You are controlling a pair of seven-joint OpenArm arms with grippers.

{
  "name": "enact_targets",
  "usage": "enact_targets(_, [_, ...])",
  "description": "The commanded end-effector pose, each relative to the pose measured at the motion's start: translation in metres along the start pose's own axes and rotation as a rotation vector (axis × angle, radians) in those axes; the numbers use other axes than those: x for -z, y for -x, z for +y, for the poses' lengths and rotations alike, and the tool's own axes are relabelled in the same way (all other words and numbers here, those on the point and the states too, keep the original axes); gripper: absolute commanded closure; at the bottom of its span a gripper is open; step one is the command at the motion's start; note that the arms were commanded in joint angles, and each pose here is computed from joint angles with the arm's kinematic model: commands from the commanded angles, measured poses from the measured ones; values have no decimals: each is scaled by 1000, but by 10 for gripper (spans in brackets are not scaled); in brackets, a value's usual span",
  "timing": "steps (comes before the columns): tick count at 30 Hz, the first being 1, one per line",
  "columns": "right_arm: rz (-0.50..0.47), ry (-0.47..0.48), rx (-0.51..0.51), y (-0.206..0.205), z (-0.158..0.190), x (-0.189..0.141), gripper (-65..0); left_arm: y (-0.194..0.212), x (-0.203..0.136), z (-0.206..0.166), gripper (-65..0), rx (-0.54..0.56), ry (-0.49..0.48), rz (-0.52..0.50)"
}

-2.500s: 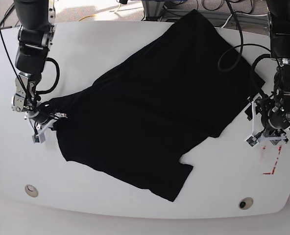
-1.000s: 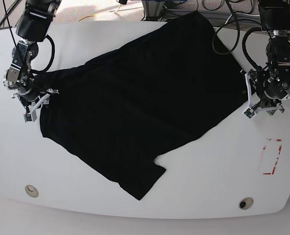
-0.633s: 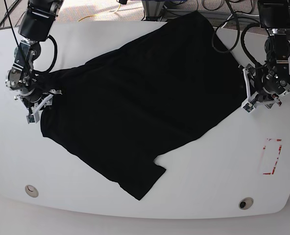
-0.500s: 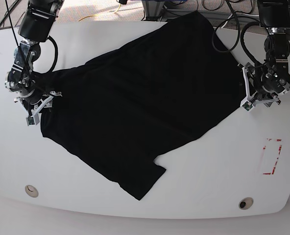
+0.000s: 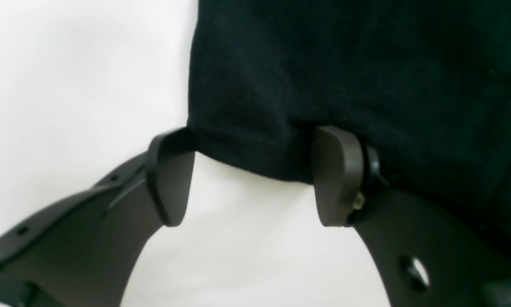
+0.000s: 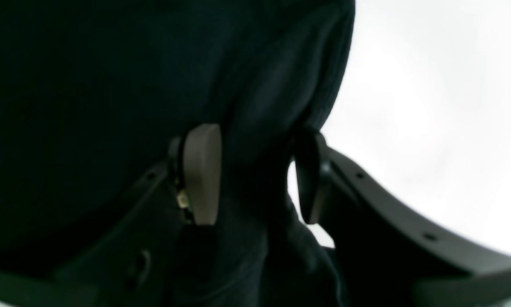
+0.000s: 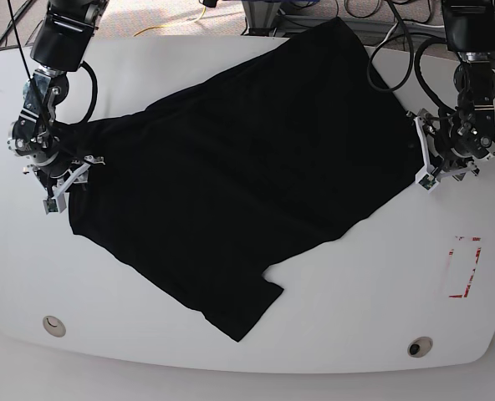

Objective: Layout the t-shirt on the table in an organized manner, then fold the t-shirt properly
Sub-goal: 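Regrasp the shirt edges with both grippers, then stretch the shirt between both grippers, pulling the edges apart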

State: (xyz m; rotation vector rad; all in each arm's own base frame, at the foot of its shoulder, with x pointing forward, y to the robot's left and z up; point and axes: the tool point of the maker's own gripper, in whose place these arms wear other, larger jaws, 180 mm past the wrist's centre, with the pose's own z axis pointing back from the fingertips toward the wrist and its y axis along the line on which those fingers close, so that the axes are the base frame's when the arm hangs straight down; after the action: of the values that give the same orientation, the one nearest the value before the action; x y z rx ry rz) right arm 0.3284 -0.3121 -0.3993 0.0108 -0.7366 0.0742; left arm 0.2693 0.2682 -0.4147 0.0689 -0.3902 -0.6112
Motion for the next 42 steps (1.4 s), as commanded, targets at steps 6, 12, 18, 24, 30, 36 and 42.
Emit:
enact_targets(6, [-62,21,-19,-24,-11,-8,-277,4,-1,4,-197,11,-16,22])
enact_targets(12, [-99,32,-44,-37,-10,-16,-276,7,-1,8,0,19,-32,38])
enact_targets(18, [-129,50,-92,-56,-7,-30,-276,3,-1,31,-4,22,-89,67])
enact_targets(24, [-185,64,-131,-78,-3,-42,-277,-14,-3,67,-8,18,-128,37])
enact_targets(30, [-231,44,-110,-99,9,-37,-282,-40,-5,102,-8,71,-151,12])
enact_targets(36, [-227,23,-78,-101,13,-27,-282,-68,-12,129,-8,82,-177,-39])
enact_targets(42, [-188,-11,-11,-97,11,-7,-282,-98,-28,148,-10,81,-218,-95])
